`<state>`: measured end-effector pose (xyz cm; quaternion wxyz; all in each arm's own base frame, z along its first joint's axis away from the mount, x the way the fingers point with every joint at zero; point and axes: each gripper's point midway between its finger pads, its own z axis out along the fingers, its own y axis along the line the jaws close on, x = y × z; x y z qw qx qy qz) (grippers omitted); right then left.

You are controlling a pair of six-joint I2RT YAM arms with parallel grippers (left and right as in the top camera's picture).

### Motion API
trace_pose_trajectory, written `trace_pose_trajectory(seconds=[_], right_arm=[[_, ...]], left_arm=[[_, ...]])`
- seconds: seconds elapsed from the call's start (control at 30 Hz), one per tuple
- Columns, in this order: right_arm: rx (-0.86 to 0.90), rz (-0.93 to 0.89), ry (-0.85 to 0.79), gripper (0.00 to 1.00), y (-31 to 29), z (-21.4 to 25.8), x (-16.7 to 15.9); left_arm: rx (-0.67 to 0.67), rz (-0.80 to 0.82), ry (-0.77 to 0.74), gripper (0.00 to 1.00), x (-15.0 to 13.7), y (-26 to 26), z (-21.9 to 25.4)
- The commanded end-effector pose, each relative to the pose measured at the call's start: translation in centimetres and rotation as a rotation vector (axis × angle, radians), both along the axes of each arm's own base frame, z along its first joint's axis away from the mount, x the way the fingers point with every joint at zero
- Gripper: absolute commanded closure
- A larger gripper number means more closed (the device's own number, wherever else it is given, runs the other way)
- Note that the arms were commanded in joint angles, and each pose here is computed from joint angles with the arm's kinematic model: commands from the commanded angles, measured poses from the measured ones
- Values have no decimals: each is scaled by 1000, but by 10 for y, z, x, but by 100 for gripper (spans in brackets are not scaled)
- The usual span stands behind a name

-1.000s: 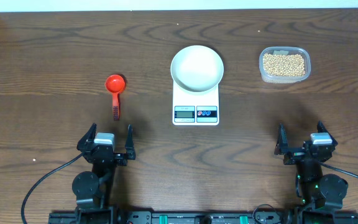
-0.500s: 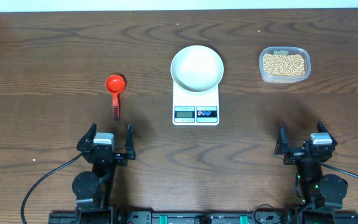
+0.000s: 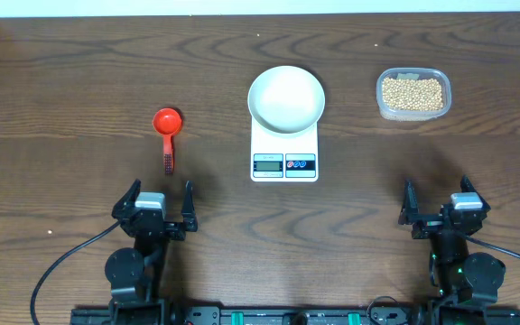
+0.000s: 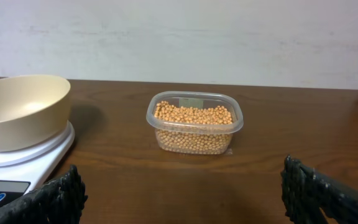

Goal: Scoop item into bowl and weigh 50g on scale

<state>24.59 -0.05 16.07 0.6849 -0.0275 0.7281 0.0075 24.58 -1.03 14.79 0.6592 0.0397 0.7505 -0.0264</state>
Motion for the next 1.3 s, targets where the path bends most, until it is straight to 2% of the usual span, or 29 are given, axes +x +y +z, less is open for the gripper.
trace_pose_trajectory(seconds=[0.0, 0.33, 0.57, 0.83, 1.27], right_arm=[[-5, 5, 0, 1, 1, -1, 0], [-6, 5, 0, 1, 1, -1, 0], [-6, 5, 0, 1, 1, -1, 0], [-5, 5, 0, 1, 1, -1, 0], [-6, 5, 0, 1, 1, -1, 0]], left_arm=[[-12, 3, 49, 2, -1, 0, -8], [-16, 3, 97, 2, 7, 1, 15], [-40, 6, 130, 2, 24, 2, 49], [-58, -24, 251, 2, 59, -1, 85], [-50, -30, 528, 2, 135, 5, 119]])
